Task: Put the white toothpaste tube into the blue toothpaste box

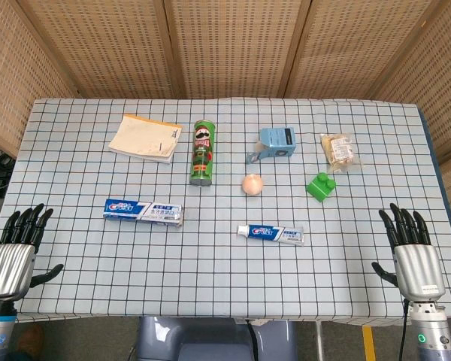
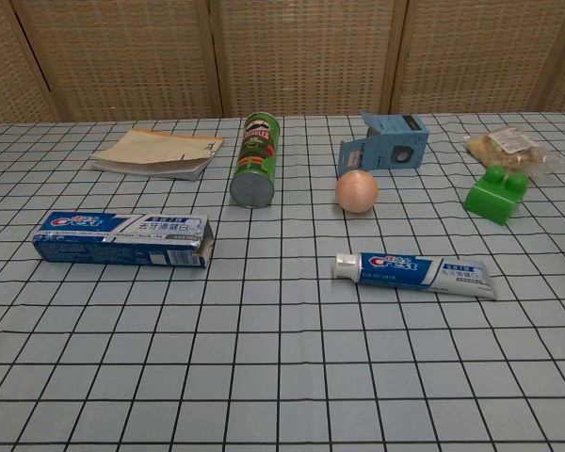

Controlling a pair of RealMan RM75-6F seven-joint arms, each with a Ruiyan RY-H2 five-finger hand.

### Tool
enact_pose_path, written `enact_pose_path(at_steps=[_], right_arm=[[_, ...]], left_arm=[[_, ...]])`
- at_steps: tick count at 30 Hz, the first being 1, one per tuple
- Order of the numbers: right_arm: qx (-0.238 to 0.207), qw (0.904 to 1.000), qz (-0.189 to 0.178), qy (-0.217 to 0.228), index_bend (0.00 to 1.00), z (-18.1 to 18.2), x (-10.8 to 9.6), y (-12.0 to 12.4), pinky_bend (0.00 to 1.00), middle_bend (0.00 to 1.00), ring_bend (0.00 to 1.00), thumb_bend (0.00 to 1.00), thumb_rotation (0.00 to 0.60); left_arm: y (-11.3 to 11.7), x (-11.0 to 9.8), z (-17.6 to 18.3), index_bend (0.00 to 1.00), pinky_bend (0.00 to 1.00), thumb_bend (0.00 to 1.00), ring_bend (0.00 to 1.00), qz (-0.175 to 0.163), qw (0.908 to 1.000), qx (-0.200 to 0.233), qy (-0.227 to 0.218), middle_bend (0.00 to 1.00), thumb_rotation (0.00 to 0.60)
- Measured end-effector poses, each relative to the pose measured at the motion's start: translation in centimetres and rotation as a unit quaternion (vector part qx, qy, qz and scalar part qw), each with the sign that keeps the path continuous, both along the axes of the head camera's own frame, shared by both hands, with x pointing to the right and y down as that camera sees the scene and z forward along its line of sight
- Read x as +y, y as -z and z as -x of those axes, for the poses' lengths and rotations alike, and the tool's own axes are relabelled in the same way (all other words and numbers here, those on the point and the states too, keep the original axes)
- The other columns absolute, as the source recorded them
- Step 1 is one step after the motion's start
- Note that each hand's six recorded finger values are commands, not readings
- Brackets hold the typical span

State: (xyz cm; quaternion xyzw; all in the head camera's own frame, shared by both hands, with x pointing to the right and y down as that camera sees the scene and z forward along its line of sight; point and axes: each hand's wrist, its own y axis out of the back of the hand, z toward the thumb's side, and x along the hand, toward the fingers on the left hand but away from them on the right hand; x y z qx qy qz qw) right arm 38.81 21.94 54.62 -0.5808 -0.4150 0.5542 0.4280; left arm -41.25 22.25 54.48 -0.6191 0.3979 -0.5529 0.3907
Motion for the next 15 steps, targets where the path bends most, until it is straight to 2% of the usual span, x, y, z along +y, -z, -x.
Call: enact_pose_path(at_steps=[9, 11, 13, 15], right_arm=[[-0.011, 0.9999, 0.010, 0.003, 0.02, 0.3, 0.1, -0.4, 0.00, 0.00, 0.00, 0.00, 0.600], [-0.021, 0.9995, 0.024, 0.008, 0.08, 0.8, 0.1, -1.0, 0.07, 0.04, 0.04, 0.00, 0.600], [-0.028, 0.9988, 0.037, 0.019, 0.17, 1.4, -0.2, -1.8, 0.21, 0.14, 0.14, 0.00, 0.600], [-0.032, 0.9977, 0.044, 0.040, 0.23, 2.5, -1.0, -2.9, 0.28, 0.22, 0.22, 0.00, 0.600]], left_arm=[[0.1, 0.0, 0.0, 0.00, 0.00, 0.00, 0.00, 0.001, 0.9999, 0.011, -0.001, 0.00, 0.600], [0.0, 0.0, 0.1, 0.00, 0.00, 0.00, 0.00, 0.002, 0.9999, 0.011, 0.001, 0.00, 0.600], [-0.1, -0.2, 0.1, 0.00, 0.00, 0.00, 0.00, 0.004, 0.9999, 0.011, 0.004, 0.00, 0.600], [-0.4, -0.3, 0.2, 0.00, 0.00, 0.00, 0.00, 0.008, 0.9999, 0.010, 0.006, 0.00, 0.600]])
